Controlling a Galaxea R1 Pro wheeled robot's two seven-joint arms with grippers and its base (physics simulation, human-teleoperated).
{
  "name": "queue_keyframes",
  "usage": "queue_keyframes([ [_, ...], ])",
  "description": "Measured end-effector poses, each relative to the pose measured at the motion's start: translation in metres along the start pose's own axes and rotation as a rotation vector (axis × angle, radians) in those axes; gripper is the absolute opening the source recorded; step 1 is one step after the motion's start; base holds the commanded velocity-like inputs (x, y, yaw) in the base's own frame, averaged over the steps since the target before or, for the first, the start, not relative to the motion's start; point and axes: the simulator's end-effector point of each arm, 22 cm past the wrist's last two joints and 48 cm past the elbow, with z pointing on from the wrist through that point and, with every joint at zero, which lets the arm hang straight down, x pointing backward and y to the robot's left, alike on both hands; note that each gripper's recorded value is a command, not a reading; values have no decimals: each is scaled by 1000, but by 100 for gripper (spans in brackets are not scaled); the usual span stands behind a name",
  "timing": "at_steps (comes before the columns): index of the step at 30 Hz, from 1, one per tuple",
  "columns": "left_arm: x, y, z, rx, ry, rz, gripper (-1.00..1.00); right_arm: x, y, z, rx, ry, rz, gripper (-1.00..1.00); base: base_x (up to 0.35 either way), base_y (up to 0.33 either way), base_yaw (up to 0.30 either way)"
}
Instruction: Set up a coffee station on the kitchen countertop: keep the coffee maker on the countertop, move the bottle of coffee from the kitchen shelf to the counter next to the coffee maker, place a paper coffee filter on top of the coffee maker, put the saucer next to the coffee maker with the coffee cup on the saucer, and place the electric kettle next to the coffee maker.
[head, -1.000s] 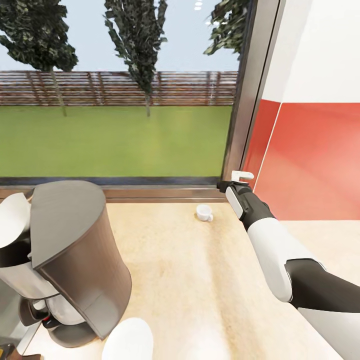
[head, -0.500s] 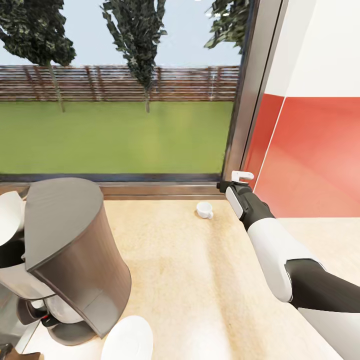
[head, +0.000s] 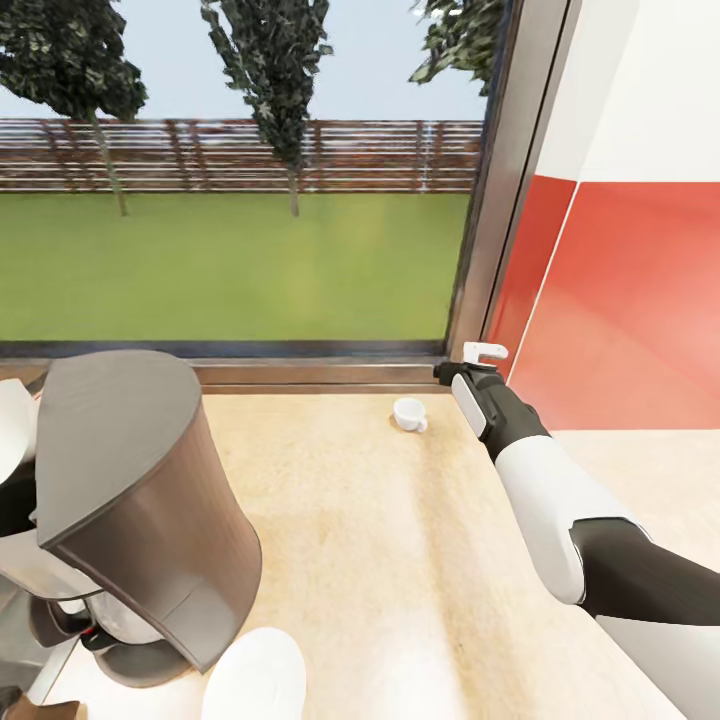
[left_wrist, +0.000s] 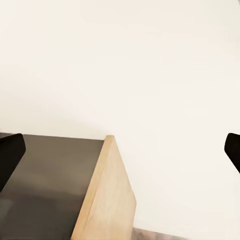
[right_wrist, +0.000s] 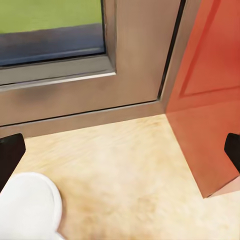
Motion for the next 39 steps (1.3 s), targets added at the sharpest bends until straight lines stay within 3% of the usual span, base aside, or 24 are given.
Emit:
queue_keyframes([
  [31,19,-1,-4,4,49,7,100,35,2,23,5,52,-13,100,0,0,26],
  [39,24,-2,-5,6,61,10,100,74,3,32,7,129,-30,100,0,0,149],
])
